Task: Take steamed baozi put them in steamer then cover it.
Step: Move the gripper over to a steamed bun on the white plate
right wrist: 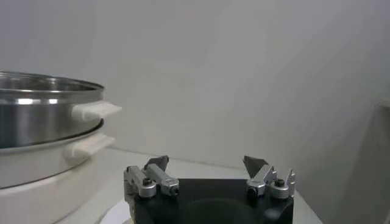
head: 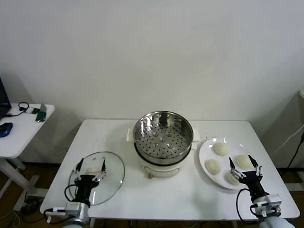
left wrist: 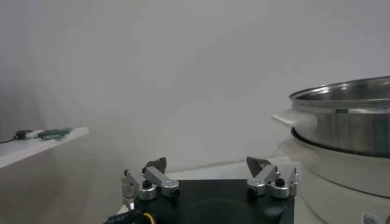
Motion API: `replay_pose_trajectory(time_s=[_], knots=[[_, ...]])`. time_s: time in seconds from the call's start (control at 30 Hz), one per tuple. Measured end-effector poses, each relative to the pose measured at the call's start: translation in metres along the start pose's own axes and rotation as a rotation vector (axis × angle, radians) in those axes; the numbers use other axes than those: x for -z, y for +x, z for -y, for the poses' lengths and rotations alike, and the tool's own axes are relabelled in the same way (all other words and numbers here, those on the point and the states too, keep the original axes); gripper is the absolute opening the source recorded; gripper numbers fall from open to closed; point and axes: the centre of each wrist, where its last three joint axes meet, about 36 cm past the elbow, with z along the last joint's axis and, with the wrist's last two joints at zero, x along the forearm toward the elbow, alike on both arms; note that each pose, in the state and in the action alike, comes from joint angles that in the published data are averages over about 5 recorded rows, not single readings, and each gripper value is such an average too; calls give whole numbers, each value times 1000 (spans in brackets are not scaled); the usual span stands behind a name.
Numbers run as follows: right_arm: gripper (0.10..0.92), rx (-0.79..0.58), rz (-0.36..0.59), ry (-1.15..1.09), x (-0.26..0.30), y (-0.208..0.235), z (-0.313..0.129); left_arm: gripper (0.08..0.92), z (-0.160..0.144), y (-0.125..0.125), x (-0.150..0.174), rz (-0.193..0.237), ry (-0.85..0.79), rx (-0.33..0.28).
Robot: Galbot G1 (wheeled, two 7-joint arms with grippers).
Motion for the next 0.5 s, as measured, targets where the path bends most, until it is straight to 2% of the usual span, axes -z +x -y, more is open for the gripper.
replay_pose_trajectory(time_s=[0.2,0.5], knots=[[823,81,-56,99,21,-19,19,823,0,0,2,1,-5,-2],[823,331,-215,403,74,-70,79,823,0,2,2,-4,-12,-17]])
